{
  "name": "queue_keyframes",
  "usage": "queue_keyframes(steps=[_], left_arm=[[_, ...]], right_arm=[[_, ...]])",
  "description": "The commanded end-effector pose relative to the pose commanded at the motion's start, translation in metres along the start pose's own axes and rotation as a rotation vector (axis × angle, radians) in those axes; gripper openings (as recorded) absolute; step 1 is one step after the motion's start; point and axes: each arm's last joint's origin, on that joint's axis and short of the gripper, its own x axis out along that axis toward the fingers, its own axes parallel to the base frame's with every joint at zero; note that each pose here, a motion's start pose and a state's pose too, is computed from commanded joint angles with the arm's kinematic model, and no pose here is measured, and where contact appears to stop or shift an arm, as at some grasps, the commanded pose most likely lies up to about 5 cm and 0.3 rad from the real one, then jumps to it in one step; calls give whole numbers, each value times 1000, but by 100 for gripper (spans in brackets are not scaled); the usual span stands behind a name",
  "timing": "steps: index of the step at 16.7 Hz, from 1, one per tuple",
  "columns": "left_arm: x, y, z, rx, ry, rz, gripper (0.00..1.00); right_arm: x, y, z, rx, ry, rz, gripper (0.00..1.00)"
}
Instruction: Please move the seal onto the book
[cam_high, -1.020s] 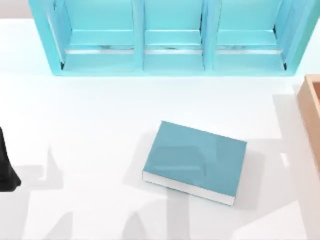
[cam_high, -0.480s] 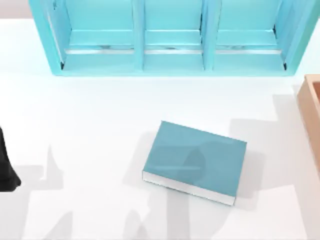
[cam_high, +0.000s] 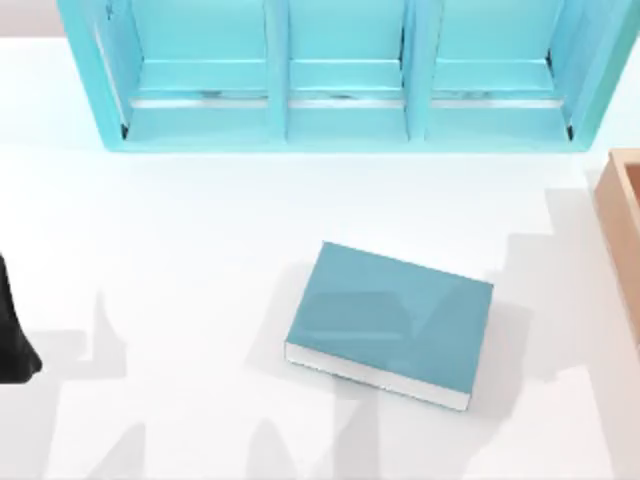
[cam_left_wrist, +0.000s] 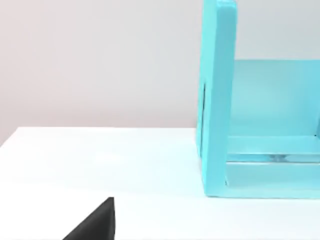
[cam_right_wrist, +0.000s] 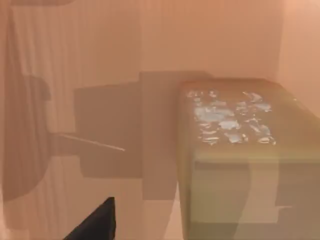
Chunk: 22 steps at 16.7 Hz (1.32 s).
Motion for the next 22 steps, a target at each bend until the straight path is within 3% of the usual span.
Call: queue_keyframes(steps=[5, 10, 22], left_arm=[[0, 0, 0, 0, 0, 0, 100], [0, 0, 0, 0, 0, 0, 100], [0, 0, 0, 0, 0, 0, 100]], right_arm=[[52, 0, -3, 0, -1, 0, 100], [55, 0, -4, 0, 2, 1, 100], [55, 0, -4, 0, 2, 1, 10]])
